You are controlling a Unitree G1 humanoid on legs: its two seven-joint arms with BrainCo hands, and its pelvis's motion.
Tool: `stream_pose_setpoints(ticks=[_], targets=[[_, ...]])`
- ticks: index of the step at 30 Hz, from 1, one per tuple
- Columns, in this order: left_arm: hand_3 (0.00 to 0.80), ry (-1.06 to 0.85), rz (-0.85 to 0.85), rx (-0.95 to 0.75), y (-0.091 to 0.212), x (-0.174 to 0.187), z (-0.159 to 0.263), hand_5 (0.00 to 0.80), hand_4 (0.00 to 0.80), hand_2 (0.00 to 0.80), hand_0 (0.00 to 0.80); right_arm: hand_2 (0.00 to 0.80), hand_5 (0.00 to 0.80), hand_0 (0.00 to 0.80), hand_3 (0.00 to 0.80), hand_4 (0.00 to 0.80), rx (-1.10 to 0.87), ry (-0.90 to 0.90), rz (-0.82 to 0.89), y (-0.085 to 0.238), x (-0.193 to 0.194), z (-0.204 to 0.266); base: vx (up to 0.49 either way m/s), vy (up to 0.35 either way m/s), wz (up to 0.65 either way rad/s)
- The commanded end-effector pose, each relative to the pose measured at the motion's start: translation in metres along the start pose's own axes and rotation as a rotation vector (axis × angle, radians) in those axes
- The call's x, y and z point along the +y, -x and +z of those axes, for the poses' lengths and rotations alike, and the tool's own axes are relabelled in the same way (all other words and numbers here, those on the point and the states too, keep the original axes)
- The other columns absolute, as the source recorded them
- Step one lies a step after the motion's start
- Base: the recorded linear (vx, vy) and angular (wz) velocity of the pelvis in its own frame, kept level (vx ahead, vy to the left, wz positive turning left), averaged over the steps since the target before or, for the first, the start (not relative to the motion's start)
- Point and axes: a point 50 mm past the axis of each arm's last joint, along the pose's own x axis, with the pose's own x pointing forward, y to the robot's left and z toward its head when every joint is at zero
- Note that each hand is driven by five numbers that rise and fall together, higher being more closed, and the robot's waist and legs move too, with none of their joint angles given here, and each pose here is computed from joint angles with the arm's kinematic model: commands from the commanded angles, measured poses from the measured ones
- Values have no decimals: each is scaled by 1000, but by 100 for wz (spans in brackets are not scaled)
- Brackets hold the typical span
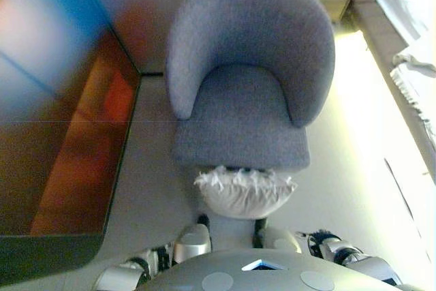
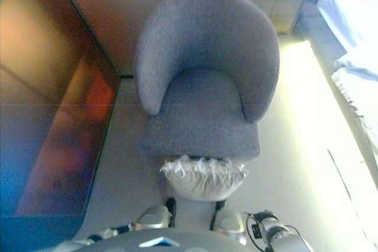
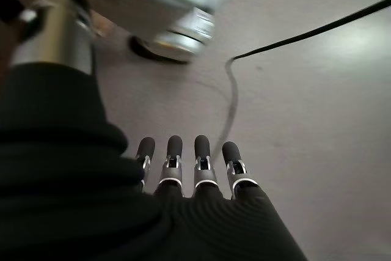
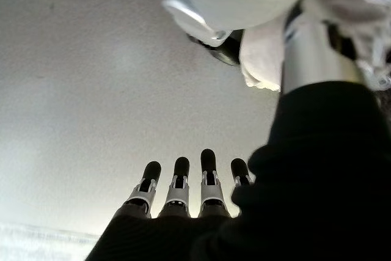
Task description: Pick up the cushion and take it to the sofa
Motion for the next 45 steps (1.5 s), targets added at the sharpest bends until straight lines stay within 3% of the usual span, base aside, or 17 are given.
stream_pose_setpoints(ticks=[1,6,11,25,38,45], targets=[[0,-34,-73,-194,10,-21,55,0,0,0,0,0,0,0,0,0,-252,-99,-123,7,-23,85,-346,-67,0],[0,-14,-61,-416,23,-29,97,0,0,0,0,0,0,0,0,0,-381,-106,-236,15,-26,107,-179,29,-3],[0,68,-44,-526,37,-15,134,0,0,0,0,0,0,0,0,0,-506,-119,-366,23,-66,131,-54,68,-19],[0,80,-87,-836,83,-10,206,0,0,0,0,0,0,0,0,0,-763,-186,-572,71,-122,216,-78,-24,-5],[0,114,1,-1075,130,12,257,0,0,0,0,0,0,0,0,0,-1003,-296,-670,123,-170,264,-40,-19,1],[0,113,47,-1314,173,34,288,0,0,0,0,0,0,0,0,0,-1097,-315,-711,142,-201,272,-9,-11,-2]])
